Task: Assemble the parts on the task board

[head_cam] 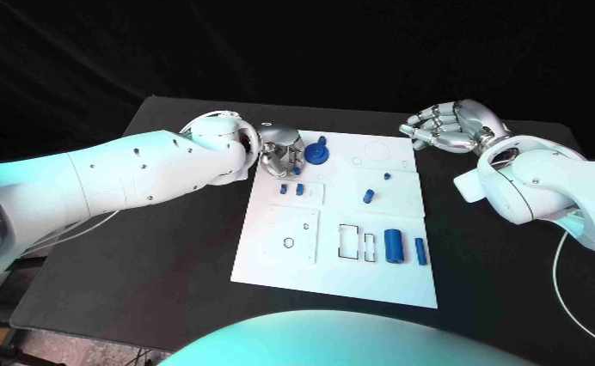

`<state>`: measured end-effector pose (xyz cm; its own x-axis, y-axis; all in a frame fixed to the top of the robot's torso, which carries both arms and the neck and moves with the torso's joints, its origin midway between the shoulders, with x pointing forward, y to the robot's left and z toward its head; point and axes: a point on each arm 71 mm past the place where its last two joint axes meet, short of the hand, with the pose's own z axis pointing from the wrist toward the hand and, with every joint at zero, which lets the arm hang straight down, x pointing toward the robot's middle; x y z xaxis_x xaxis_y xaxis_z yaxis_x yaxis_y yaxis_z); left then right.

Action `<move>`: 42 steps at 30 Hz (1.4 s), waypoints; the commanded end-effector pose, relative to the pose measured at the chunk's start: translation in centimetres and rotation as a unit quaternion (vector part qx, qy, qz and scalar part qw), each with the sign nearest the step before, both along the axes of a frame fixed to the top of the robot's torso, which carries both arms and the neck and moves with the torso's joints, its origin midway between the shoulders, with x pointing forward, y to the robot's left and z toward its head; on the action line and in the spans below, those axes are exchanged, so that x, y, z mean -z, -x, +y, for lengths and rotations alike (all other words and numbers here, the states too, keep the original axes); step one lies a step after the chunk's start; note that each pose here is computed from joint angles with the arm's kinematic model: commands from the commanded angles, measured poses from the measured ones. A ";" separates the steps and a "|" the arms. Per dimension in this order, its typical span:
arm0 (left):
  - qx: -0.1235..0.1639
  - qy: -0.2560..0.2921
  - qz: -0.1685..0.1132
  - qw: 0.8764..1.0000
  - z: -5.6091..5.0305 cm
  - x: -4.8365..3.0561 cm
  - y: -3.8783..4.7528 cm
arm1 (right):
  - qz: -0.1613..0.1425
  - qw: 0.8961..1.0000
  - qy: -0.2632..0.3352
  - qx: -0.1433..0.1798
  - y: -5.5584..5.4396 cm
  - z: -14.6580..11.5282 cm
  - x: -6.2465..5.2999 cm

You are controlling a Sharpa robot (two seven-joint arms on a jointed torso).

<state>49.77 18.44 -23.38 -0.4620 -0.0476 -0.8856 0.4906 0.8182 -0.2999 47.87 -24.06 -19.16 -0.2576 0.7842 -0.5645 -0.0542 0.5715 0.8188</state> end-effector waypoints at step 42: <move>-0.184 0.453 0.157 0.858 7.7 -5.06 0.19 | -0.100 0.941 0.271 -0.176 0.8 1.8 0.4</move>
